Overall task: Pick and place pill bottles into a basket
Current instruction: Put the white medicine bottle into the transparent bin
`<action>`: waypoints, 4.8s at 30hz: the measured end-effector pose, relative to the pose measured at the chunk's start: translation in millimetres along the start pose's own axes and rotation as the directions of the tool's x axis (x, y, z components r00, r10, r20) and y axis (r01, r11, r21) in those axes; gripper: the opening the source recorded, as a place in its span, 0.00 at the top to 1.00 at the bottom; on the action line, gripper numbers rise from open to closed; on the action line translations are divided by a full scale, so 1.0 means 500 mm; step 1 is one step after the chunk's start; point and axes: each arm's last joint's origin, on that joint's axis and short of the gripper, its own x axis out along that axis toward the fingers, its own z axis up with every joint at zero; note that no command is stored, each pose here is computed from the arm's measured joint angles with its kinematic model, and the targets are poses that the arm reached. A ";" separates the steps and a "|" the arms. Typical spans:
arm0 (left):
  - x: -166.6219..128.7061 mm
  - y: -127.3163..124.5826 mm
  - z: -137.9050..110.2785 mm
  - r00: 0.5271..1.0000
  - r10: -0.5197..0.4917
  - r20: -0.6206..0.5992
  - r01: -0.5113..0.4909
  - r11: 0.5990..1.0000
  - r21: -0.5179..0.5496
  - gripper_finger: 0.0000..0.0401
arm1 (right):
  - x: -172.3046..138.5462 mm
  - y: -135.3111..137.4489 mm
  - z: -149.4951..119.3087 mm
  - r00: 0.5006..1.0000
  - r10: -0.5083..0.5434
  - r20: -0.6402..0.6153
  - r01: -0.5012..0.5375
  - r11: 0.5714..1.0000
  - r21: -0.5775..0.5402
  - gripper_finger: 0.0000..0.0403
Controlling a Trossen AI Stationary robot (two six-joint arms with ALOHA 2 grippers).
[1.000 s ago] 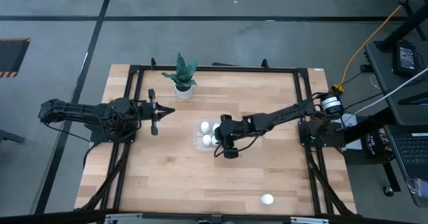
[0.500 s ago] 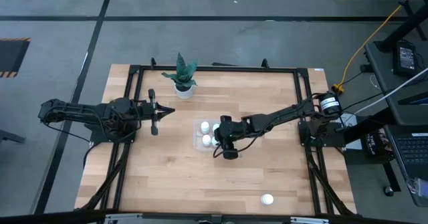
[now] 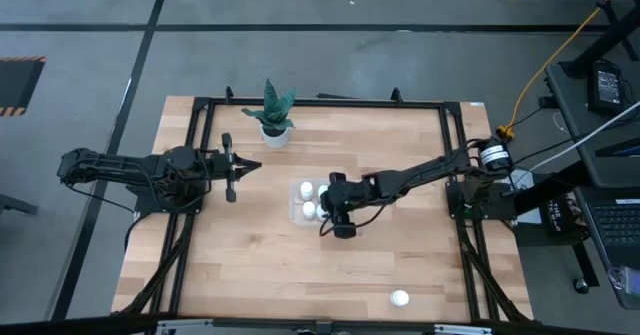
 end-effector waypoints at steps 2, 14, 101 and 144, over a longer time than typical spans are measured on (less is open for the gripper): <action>0.000 0.000 0.000 1.000 0.000 0.000 0.000 1.000 0.000 0.98 | -0.008 0.000 0.003 1.000 0.000 0.008 0.000 1.000 0.000 0.50; 0.000 0.000 0.000 1.000 0.000 -0.001 0.000 1.000 0.000 0.98 | -0.127 -0.010 0.046 0.990 -0.071 0.125 0.080 0.994 -0.072 0.53; 0.005 -0.004 -0.015 0.997 -0.016 -0.074 0.011 0.998 -0.064 0.97 | -0.323 0.059 -0.251 0.851 0.521 0.058 -0.444 0.775 -0.449 0.97; 0.005 -0.004 -0.015 0.997 -0.016 -0.074 0.007 0.993 -0.116 0.99 | -0.344 0.149 -0.216 0.875 0.479 0.065 -0.441 0.846 -0.300 1.00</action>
